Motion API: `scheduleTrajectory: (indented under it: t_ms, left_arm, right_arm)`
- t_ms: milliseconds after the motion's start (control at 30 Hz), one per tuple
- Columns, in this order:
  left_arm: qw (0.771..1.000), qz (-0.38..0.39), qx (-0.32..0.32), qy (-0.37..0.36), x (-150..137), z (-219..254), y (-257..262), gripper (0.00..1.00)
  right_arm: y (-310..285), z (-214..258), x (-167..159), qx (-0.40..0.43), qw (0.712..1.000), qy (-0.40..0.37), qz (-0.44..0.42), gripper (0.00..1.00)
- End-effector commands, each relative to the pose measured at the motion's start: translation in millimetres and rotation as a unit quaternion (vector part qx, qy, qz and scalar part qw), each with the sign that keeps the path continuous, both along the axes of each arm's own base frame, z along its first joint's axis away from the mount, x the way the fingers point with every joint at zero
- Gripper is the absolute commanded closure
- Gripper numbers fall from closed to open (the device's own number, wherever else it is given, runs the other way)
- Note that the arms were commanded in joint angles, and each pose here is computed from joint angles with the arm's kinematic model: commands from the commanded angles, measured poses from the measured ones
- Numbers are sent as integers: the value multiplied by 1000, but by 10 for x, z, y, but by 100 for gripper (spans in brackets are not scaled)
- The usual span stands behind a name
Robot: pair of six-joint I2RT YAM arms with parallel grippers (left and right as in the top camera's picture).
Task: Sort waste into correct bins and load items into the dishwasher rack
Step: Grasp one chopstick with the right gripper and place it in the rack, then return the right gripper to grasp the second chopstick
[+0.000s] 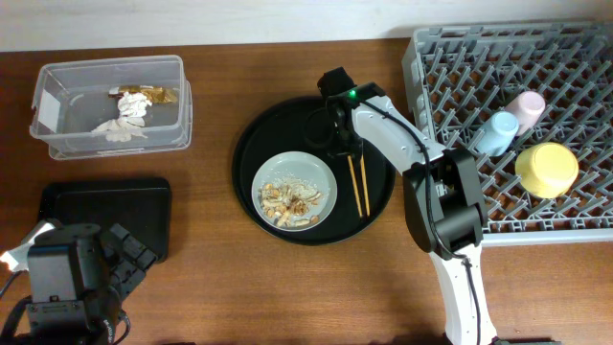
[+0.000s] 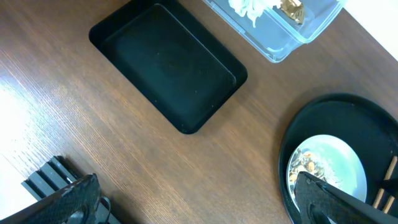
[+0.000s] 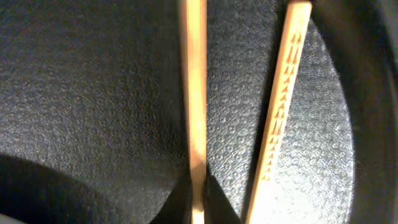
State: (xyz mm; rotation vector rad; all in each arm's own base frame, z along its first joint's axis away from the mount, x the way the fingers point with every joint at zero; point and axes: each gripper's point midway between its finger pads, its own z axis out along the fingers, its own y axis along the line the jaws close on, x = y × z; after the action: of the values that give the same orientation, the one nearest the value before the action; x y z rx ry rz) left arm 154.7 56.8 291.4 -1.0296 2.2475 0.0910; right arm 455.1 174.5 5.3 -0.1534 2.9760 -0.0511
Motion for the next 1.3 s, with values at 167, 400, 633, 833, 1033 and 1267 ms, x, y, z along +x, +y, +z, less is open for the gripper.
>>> scheduleTrajectory:
  t_ms: [167, 400, 633, 833, 1033, 1267]
  left_arm:
    - [1000, 6, -3, -4, 1, 7, 4, 1]
    - [1000, 6, -3, -4, 1, 7, 4, 1]
    - [1000, 6, -3, -4, 1, 7, 4, 1]
    - [1000, 6, -3, -4, 1, 7, 4, 1]
    - [1000, 6, -3, -4, 1, 7, 4, 1]
    - [1000, 6, -3, -4, 1, 7, 4, 1]
  right_arm:
    - [-117, 595, 168, 15, 1000, -19, -8, 96]
    - [-932, 2082, 493, 2, 992, -129, 14, 96]
    - [-1823, 2093, 543, 11, 992, -122, -15, 96]
    - [-2053, 1669, 561, 51, 994, -90, -37, 95]
    - [-1939, 1453, 557, 86, 993, -74, -28, 89]
    - [-1863, 1457, 500, 110, 991, -62, -38, 58]
